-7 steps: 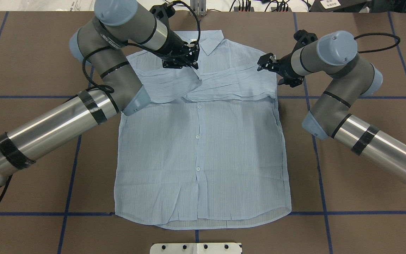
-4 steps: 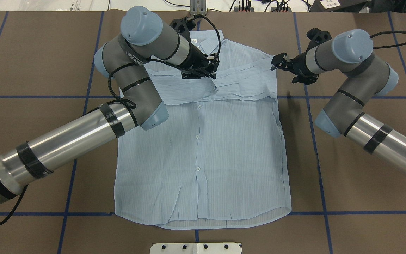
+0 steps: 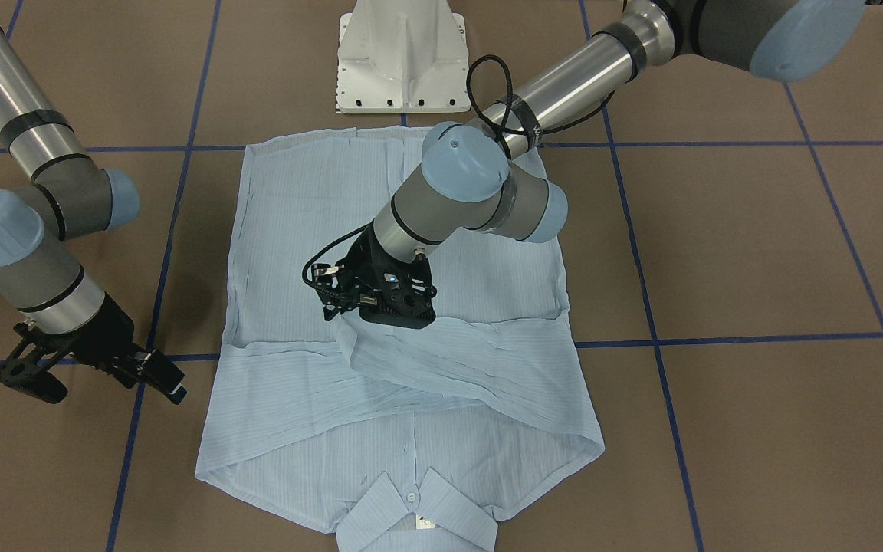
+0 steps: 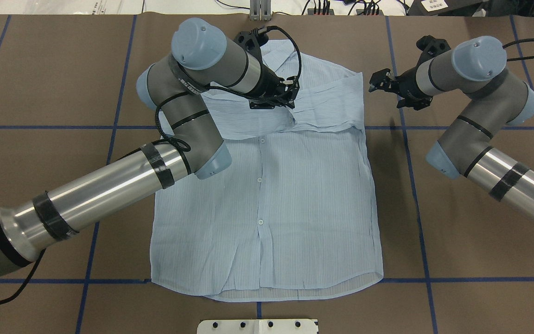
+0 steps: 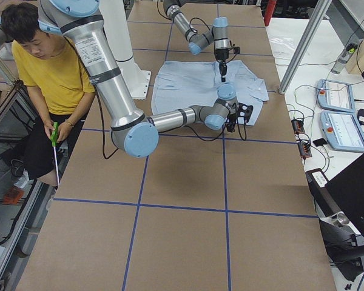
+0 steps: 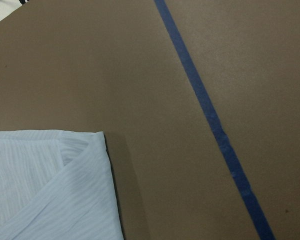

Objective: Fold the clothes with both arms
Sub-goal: 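Carry the cuff with the left gripper across the shirt while the right gripper withdraws, then release the sleeve and move the right gripper to the hem corner nearest the robot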

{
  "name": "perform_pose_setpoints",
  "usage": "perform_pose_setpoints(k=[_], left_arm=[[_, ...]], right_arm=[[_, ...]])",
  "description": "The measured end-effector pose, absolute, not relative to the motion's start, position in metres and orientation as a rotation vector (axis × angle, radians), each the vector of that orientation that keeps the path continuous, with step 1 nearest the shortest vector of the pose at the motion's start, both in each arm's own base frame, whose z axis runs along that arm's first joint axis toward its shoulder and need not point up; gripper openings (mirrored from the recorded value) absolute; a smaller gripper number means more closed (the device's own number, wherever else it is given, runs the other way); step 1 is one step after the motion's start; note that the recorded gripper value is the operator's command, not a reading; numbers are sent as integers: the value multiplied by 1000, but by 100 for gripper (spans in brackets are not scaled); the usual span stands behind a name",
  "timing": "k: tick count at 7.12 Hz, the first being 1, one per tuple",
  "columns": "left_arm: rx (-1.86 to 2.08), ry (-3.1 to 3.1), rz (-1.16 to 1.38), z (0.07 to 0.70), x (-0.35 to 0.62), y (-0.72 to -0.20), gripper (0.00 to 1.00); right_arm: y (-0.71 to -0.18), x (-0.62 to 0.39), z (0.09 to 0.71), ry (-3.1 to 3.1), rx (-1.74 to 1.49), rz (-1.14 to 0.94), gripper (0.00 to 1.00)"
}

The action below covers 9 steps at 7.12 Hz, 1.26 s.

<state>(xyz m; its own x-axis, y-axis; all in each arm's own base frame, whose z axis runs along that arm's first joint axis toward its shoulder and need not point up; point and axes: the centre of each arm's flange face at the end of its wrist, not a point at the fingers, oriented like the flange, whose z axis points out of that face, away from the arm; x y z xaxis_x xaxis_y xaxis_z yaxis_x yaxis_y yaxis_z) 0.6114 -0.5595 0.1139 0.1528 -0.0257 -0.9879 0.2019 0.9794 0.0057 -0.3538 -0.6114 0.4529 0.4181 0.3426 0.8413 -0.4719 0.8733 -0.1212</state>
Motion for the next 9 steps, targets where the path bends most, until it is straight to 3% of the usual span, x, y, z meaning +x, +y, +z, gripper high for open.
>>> perform_pose_setpoints(k=[1, 4, 6, 9], left_arm=[[155, 1424, -153, 112, 620, -551, 86], [157, 1444, -135, 107, 626, -540, 86], [170, 1476, -122, 117, 599, -527, 81], [168, 1471, -112, 194, 538, -496, 79]], right_arm=[[-611, -353, 453, -1019, 143, 512, 100], [-612, -353, 451, -1019, 148, 516, 100], [-605, -359, 438, -1041, 143, 521, 100], [-525, -376, 451, -1053, 37, 590, 93]])
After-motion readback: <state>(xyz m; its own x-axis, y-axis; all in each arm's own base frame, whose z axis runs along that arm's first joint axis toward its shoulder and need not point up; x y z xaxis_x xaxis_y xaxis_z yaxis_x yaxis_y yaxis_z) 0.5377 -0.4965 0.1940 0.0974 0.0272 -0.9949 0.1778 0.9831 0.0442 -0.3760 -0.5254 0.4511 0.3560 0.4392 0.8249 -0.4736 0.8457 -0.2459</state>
